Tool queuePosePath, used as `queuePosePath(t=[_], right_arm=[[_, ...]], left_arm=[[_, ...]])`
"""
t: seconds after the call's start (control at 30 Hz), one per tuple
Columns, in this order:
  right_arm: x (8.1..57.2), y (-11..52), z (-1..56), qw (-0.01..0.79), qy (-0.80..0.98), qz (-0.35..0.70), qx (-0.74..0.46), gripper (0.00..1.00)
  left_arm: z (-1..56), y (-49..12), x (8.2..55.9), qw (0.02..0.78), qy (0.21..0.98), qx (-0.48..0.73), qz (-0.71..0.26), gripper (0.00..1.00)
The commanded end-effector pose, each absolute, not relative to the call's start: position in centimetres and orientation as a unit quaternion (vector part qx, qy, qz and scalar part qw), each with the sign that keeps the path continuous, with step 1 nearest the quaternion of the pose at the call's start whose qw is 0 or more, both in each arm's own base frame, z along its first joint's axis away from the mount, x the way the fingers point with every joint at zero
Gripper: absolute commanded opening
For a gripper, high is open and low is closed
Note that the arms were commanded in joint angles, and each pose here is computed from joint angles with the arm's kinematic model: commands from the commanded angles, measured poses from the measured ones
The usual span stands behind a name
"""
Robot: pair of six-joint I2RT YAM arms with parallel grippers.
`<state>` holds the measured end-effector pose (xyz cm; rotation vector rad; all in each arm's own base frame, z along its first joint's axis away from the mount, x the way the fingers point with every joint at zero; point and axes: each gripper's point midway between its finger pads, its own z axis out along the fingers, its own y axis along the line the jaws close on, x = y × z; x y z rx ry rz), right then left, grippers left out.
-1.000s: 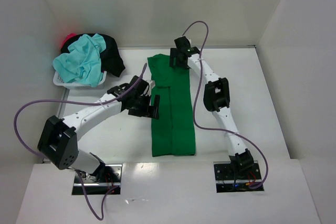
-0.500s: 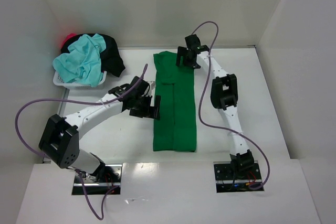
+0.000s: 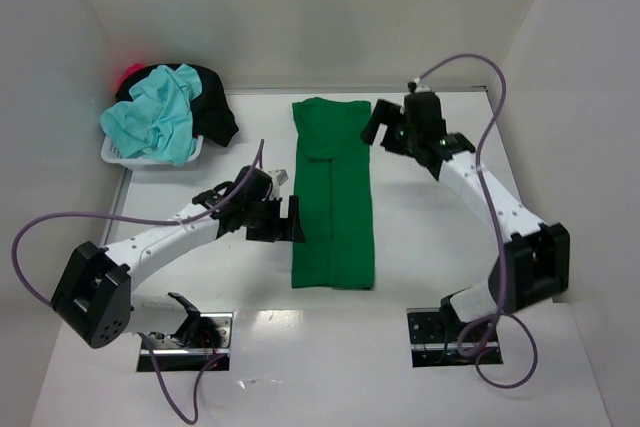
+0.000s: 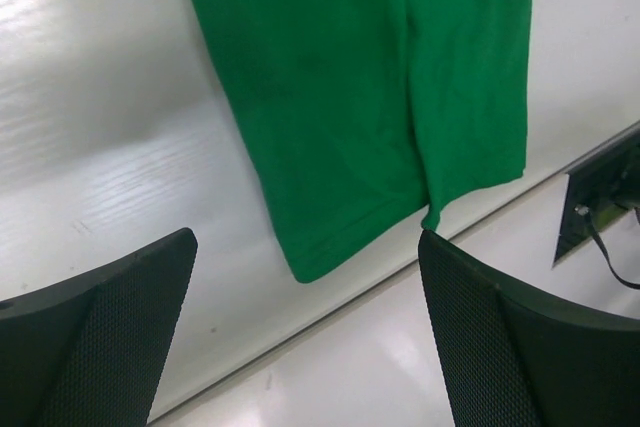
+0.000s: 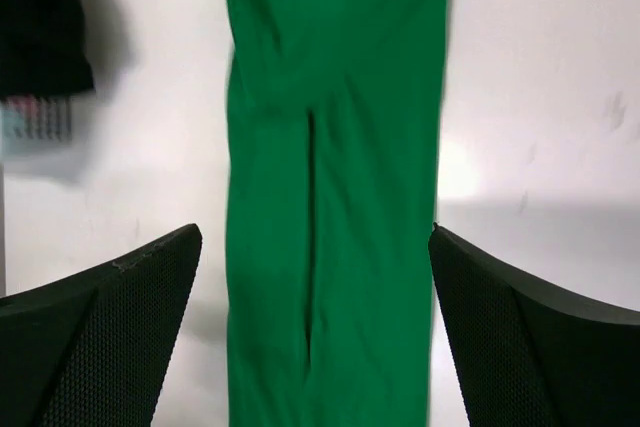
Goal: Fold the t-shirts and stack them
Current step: Rotate the tshirt 90 degrees, then grab the bottom of the folded rectangular tshirt with both arms
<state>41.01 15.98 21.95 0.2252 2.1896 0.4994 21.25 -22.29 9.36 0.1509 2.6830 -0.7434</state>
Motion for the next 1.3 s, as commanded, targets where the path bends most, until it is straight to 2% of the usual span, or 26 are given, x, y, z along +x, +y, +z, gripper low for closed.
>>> queuePosePath(t=[0.0, 0.03, 0.37, 0.67, 0.83, 1.13, 1.2, 1.27], right_arm=[[36.2, 16.9, 16.1, 0.362, 0.899, 0.209, 0.13, 1.0], [34.0, 17.4, 13.8, 0.336, 0.911, 0.205, 0.125, 1.0], [21.5, 20.4, 8.6, 0.226, 0.938, 0.201, 0.166, 1.0], [16.4, 18.9, 6.6, 0.171, 0.937, 0.209, 0.223, 1.0], [13.5, 17.4, 3.7, 0.127, 0.949, 0.177, 0.226, 1.0], [11.9, 18.9, 2.9, 0.1, 0.951, 0.21, 0.202, 0.83], [11.7, 18.9, 2.7, 0.096, 0.953, 0.206, 0.198, 0.82], [11.7, 19.1, 2.3, 0.092, 0.954, 0.207, 0.197, 0.75]], left_arm=[[10.8, -24.1, 21.1, 0.19, 0.929, 0.047, -0.315, 0.99], [10.8, -24.1, 21.0, 0.192, 0.928, 0.048, -0.317, 0.99], [9.3, -22.7, 18.3, 0.164, 0.936, 0.022, -0.311, 0.99], [9.0, -21.9, 16.6, 0.148, 0.941, 0.014, -0.305, 0.99], [8.0, -21.9, 16.7, 0.133, 0.947, 0.019, -0.292, 0.99], [4.9, -23.7, 14.5, 0.077, 0.962, 0.066, -0.254, 0.96], [4.5, -24.1, 14.1, 0.068, 0.963, 0.067, -0.252, 0.95], [4.4, -24.3, 13.8, 0.066, 0.964, 0.06, -0.25, 0.94]])
